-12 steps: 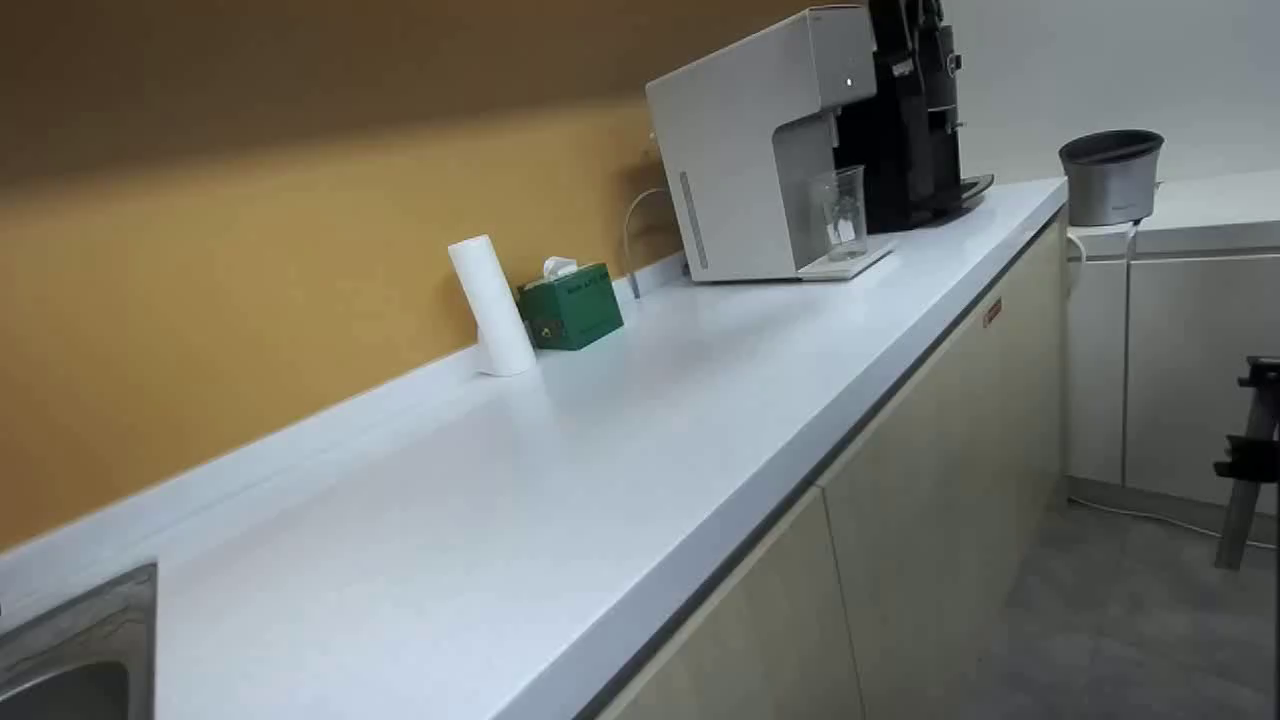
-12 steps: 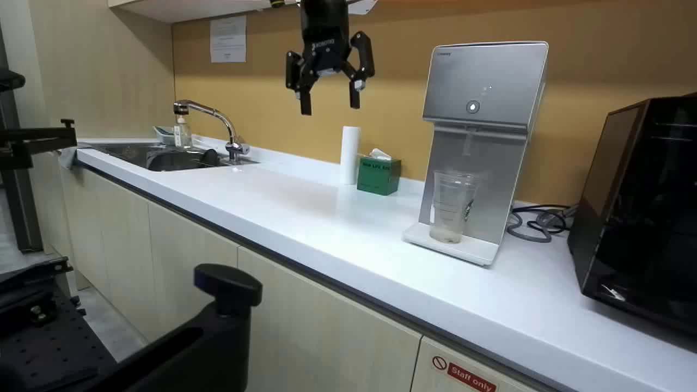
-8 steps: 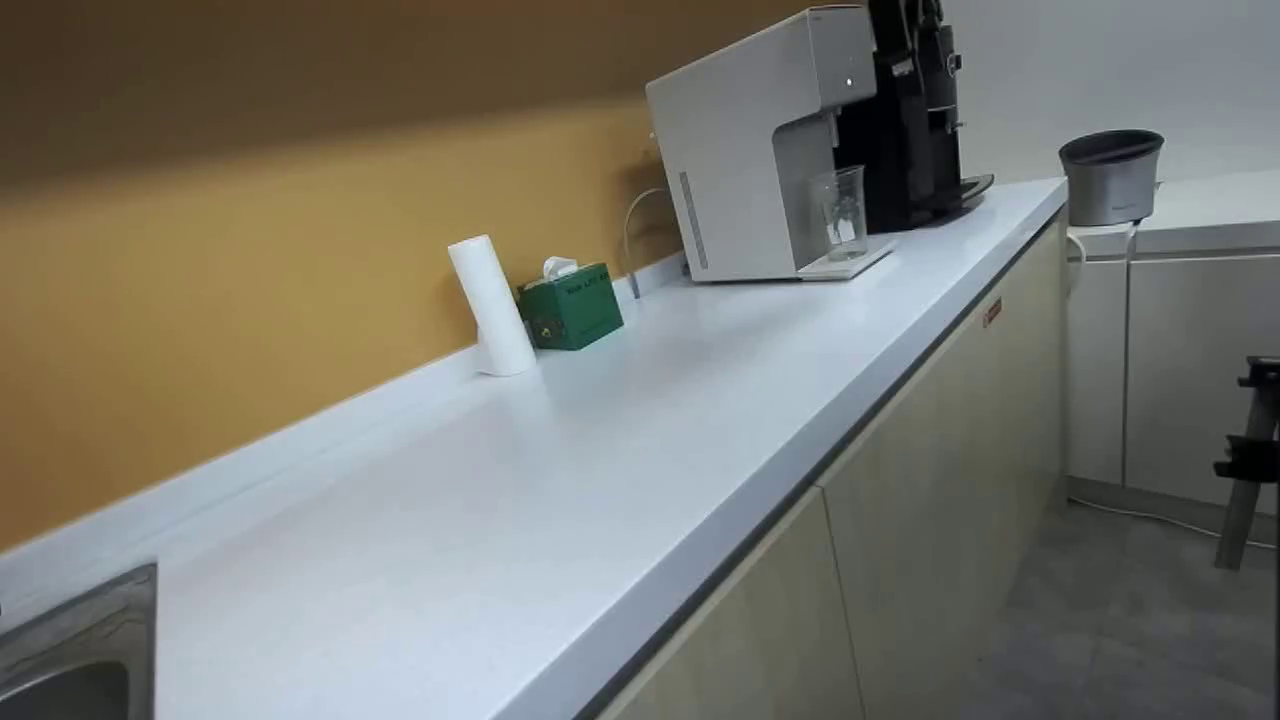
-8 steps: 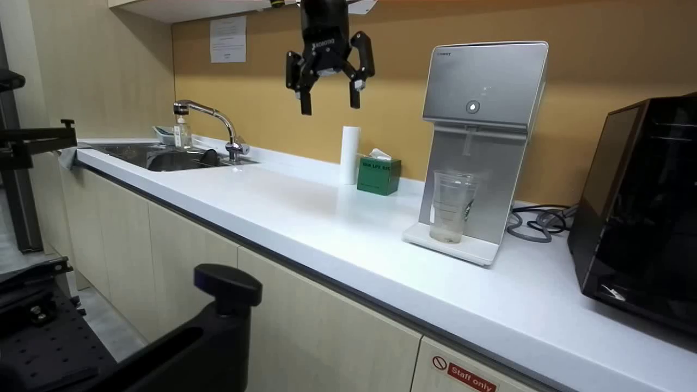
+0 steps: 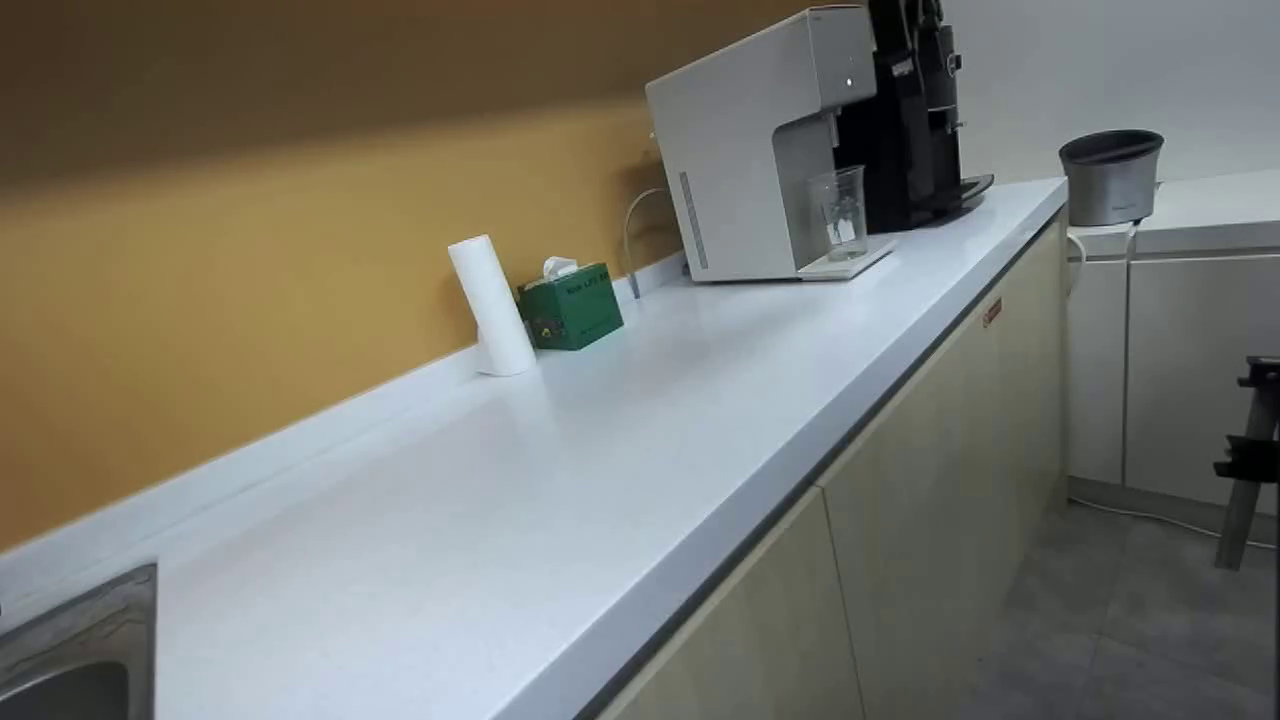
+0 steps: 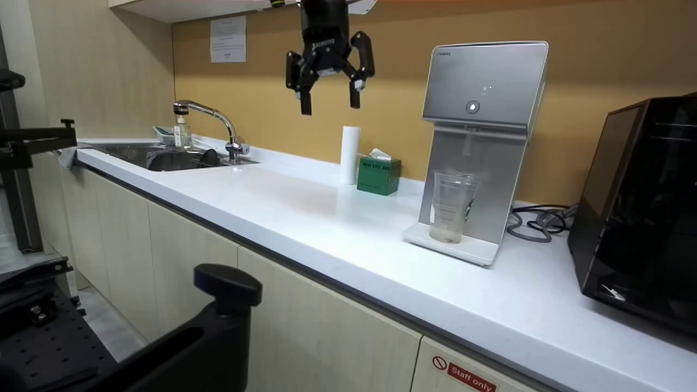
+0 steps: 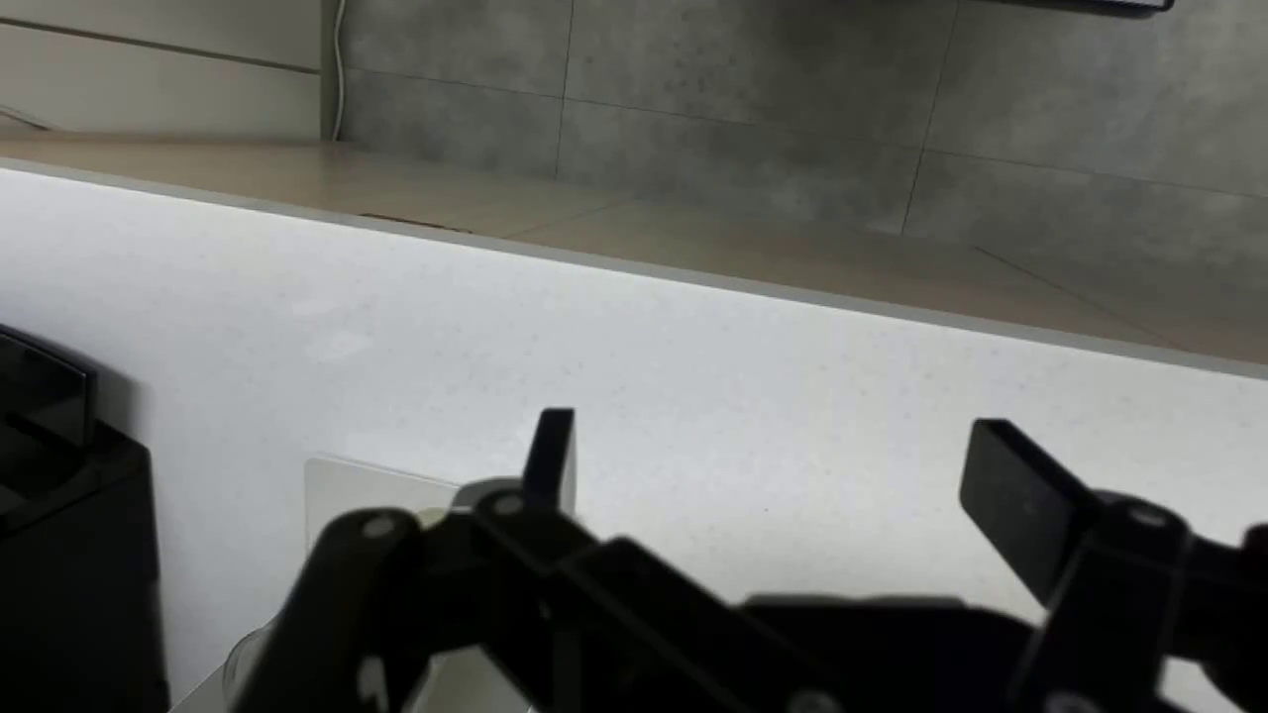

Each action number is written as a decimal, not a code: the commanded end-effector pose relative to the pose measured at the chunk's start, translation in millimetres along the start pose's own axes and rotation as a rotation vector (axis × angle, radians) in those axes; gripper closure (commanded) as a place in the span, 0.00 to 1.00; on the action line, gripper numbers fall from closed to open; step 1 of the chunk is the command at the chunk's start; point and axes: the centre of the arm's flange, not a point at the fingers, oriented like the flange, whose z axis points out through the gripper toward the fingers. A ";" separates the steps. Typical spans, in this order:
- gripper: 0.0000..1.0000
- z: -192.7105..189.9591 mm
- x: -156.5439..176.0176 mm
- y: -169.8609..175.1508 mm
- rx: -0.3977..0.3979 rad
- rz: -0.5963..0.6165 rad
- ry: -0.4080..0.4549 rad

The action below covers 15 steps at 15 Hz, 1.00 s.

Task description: Remove the cup from the dispenser

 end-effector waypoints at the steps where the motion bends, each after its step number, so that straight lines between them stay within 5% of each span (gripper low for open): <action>1: 0.00 0.0 0.0 0.0 0.000 0.000 0.000; 4: 0.00 0.0 0.0 0.0 0.000 0.000 0.000; 15: 0.00 -15.6 32.8 65.9 -0.063 0.401 0.464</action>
